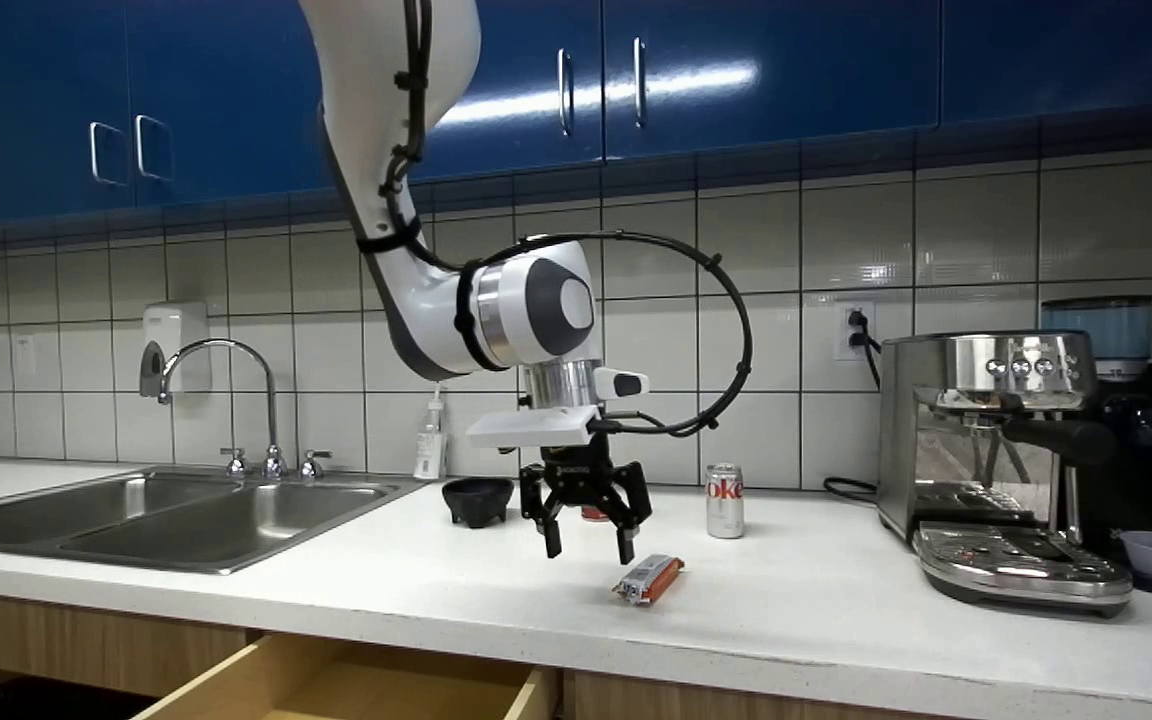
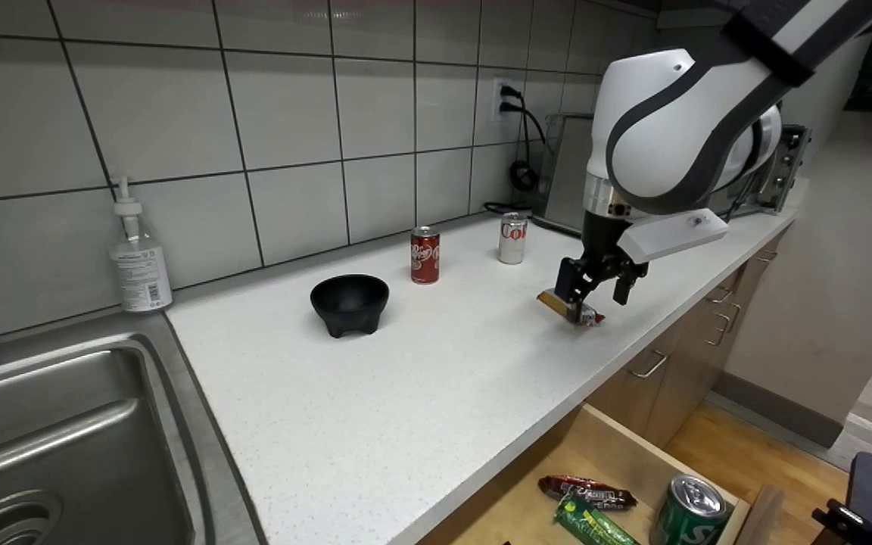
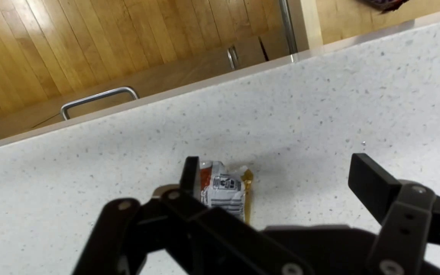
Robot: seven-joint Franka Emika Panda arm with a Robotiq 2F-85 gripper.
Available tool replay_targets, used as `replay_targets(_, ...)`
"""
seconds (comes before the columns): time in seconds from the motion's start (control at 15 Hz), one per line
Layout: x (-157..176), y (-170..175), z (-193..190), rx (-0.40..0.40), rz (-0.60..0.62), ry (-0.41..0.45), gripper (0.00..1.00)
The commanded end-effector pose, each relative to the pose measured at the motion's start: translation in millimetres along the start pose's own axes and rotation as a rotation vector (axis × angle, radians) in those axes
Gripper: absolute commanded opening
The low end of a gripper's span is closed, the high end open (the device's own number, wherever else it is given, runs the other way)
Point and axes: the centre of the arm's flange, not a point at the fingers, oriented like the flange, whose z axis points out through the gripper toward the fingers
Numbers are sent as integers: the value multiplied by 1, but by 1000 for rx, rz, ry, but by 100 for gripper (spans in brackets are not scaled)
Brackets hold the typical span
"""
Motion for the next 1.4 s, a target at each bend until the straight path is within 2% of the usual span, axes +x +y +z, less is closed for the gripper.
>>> replay_targets(0.0,32,20,9,7,-16,14,100)
replay_targets(0.67,73,43,39,69,-31,22,100)
replay_targets(1.33,81,45,45,81,-56,23,100)
